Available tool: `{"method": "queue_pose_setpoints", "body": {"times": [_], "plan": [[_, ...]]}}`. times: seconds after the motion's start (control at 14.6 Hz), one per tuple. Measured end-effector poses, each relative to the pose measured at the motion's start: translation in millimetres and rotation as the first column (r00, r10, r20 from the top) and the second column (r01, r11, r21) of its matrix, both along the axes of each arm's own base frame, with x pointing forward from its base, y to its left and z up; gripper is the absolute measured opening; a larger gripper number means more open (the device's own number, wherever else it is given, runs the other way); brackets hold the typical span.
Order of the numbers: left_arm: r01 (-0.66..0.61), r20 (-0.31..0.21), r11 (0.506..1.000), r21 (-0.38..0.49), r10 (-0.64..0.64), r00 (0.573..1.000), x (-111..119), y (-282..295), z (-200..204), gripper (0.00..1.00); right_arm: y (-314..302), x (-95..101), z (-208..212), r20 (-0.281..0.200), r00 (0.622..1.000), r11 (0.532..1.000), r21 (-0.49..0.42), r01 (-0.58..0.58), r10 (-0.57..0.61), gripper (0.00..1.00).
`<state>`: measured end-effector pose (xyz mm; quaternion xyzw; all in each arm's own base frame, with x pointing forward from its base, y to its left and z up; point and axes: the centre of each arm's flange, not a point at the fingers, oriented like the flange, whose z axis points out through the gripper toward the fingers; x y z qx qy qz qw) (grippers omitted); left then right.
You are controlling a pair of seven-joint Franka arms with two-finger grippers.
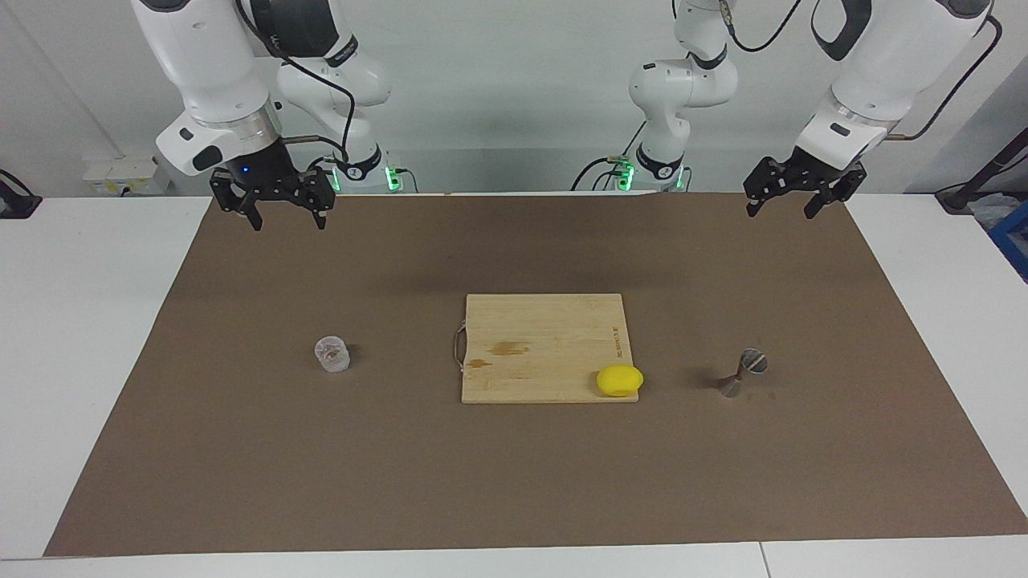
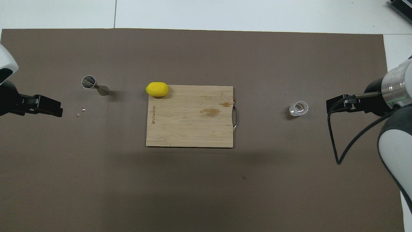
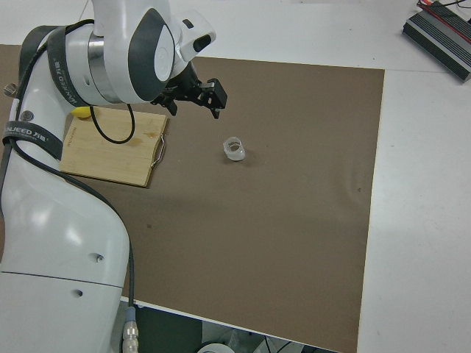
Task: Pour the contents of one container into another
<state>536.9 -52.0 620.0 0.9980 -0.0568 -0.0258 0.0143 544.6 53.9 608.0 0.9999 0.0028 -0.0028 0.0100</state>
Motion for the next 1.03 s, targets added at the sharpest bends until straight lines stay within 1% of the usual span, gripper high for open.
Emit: {"method": "queue_pose_setpoints", "body": {"times": [0.21, 0.41, 0.55, 0.62, 0.69, 0.75, 0.82, 0.89, 0.96, 1.03], "plan": [[-0.004, -0.002, 1.0, -0.004, 0.004, 1.0, 0, 2, 0, 1.0, 0, 0.0, 0, 0.0, 1.0, 1.0, 0.0, 0.0, 0.0, 1.0], [-0.05, -0.024, 0.997, -0.061, 0.049, 0.999, 3, 19, -8, 1.0, 0, 0.0, 0, 0.0, 1.0, 1.0, 0.0, 0.0, 0.0, 1.0], [-0.124, -0.068, 0.984, -0.128, 0.116, 0.991, 10, 47, -27, 1.0, 0, 0.0, 0, 0.0, 1.0, 1.0, 0.0, 0.0, 0.0, 1.0], [-0.181, -0.101, 0.97, -0.162, 0.166, 0.981, 13, 61, -39, 1.0, 0, 0.0, 0, 0.0, 1.0, 1.0, 0.0, 0.0, 0.0, 1.0], [-0.264, -0.143, 0.945, -0.195, 0.239, 0.961, 16, 71, -51, 1.0, 0, 0.0, 0, 0.0, 1.0, 1.0, 0.0, 0.0, 0.0, 1.0], [-0.365, -0.194, 0.904, -0.222, 0.326, 0.925, 20, 81, -64, 1.0, 0, 0.0, 0, 0.0, 1.0, 1.0, 0.0, 0.0, 0.0, 1.0], [-0.465, -0.247, 0.853, -0.237, 0.411, 0.878, 25, 88, -76, 1.0, 0, 0.0, 0, 0.0, 1.0, 1.0, 0.0, 0.0, 0.0, 1.0], [-0.579, -0.308, 0.78, -0.236, 0.505, 0.806, 30, 94, -87, 1.0, 0, 0.0, 0, 0.0, 1.0, 1.0, 0.0, 0.0, 0.0, 1.0], [-0.684, -0.363, 0.695, -0.221, 0.592, 0.719, 36, 99, -97, 1.0, 0, 0.0, 0, 0.0, 1.0, 1.0, 0.0, 0.0, 0.0, 1.0], [-0.784, -0.411, 0.588, -0.199, 0.676, 0.612, 42, 103, -106, 1.0, 0, 0.0, 0, 0.0, 1.0, 1.0, 0.0, 0.0, 0.0, 1.0]]}}
